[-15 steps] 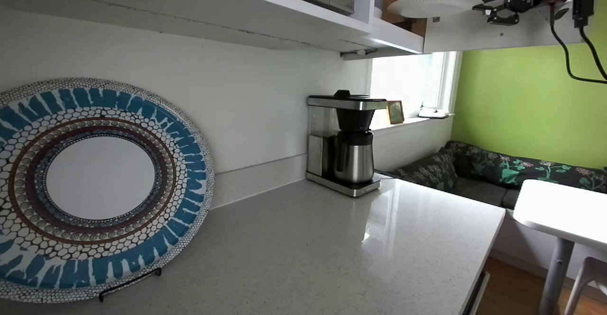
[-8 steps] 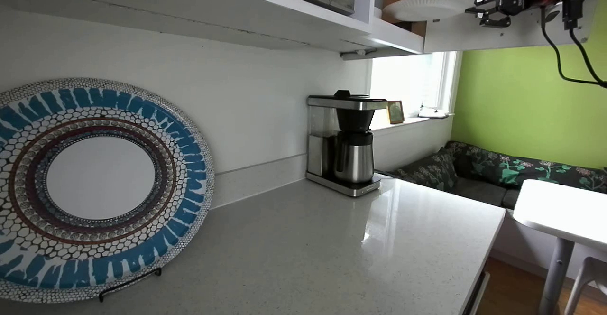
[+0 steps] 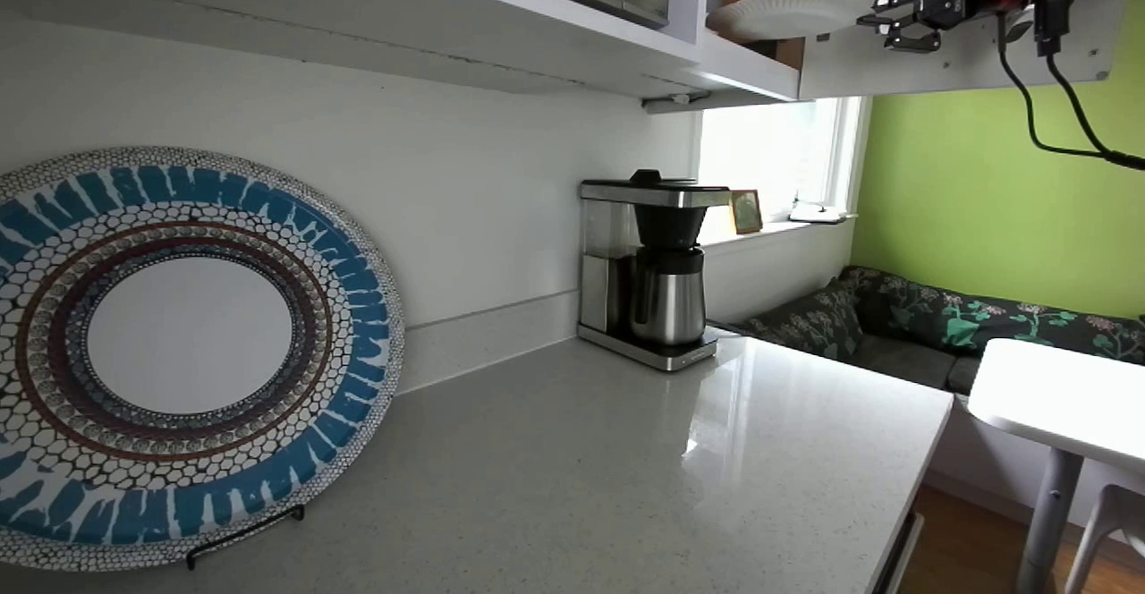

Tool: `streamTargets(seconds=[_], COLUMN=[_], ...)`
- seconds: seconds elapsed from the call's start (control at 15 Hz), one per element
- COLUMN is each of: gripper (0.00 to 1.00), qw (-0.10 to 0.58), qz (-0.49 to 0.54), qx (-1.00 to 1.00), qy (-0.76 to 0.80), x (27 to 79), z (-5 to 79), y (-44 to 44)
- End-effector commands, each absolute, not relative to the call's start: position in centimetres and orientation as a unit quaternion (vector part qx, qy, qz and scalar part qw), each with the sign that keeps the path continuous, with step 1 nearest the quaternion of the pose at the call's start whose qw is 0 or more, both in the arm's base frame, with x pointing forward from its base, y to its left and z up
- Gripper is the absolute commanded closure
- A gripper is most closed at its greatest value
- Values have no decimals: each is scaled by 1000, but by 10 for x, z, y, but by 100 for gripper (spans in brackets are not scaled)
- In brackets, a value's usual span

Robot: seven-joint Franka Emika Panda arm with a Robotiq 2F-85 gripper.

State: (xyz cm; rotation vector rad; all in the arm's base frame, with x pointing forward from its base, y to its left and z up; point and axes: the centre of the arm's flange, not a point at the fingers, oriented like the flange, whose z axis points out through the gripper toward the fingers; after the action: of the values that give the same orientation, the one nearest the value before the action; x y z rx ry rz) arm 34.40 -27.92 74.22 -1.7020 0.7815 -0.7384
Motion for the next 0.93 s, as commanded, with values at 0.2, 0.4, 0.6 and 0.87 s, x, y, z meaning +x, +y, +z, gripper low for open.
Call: streamTargets(seconds=[0.2,0.4,0.6,0.87], gripper=[98,98,98,98], qw=[539,537,536,536], qz=[-314,-315,-315,-311], qx=[-706,-707,-709,-710], qy=[335,335,334,334], x=[364,370,376,384], z=[746,746,746,744], y=[-271,-270,-270,-269])
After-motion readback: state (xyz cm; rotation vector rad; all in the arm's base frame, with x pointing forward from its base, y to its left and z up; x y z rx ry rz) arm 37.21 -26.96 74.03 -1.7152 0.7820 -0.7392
